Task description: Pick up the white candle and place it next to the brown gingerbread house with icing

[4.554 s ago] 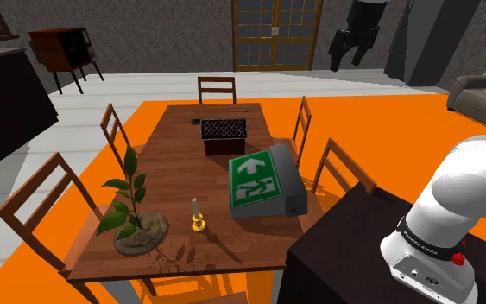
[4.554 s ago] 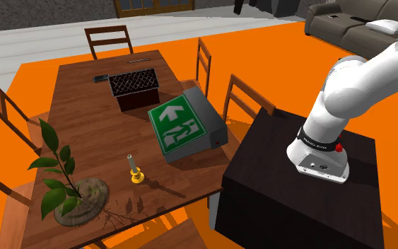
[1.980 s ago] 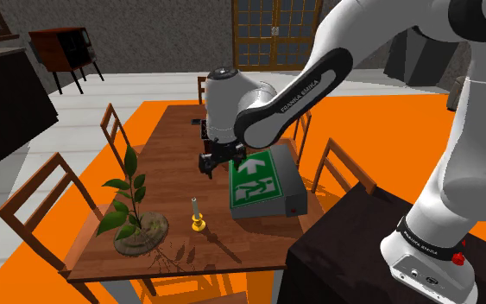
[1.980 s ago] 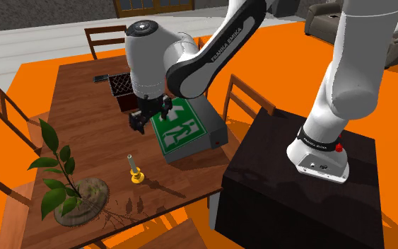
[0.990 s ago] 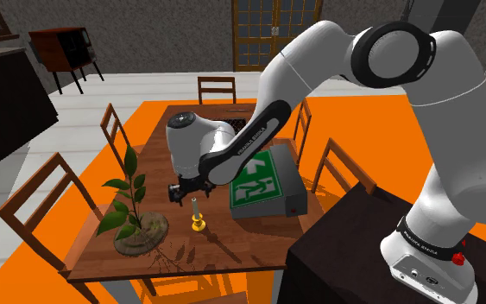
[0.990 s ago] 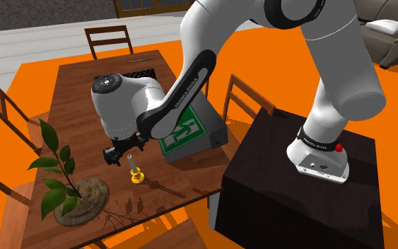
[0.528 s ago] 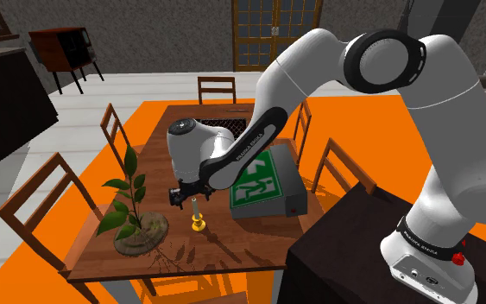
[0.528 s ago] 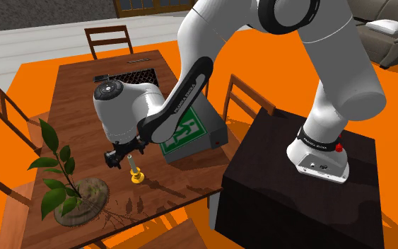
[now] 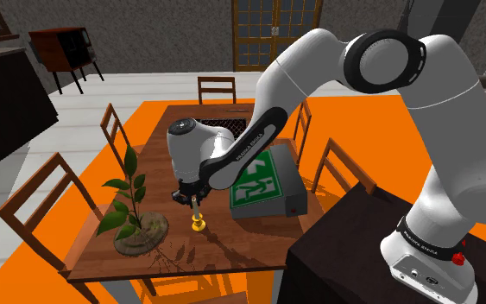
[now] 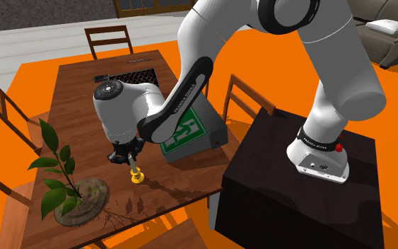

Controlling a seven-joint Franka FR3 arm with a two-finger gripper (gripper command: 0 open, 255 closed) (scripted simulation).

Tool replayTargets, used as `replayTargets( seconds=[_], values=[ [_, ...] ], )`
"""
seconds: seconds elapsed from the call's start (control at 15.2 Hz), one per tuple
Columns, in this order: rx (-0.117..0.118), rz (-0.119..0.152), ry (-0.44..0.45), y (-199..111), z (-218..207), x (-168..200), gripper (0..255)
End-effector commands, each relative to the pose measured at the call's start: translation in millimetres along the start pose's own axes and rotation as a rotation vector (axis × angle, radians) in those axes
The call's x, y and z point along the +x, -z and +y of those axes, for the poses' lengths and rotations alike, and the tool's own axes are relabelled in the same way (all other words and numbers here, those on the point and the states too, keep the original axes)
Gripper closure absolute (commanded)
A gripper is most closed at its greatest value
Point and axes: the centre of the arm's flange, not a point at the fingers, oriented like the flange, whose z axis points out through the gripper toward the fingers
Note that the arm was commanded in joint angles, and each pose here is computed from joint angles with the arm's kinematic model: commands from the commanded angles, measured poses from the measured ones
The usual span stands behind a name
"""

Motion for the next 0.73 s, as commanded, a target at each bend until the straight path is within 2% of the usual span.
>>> replayTargets(
  seconds=[0.0, 0.26, 0.66],
  values=[
    [0.000, 0.000, 0.000, -0.1, 0.1, 0.0, 255],
    [0.000, 0.000, 0.000, -0.2, 0.1, 0.0, 255],
    [0.000, 0.000, 0.000, 31.0, 0.3, 5.2, 255]
  ],
)
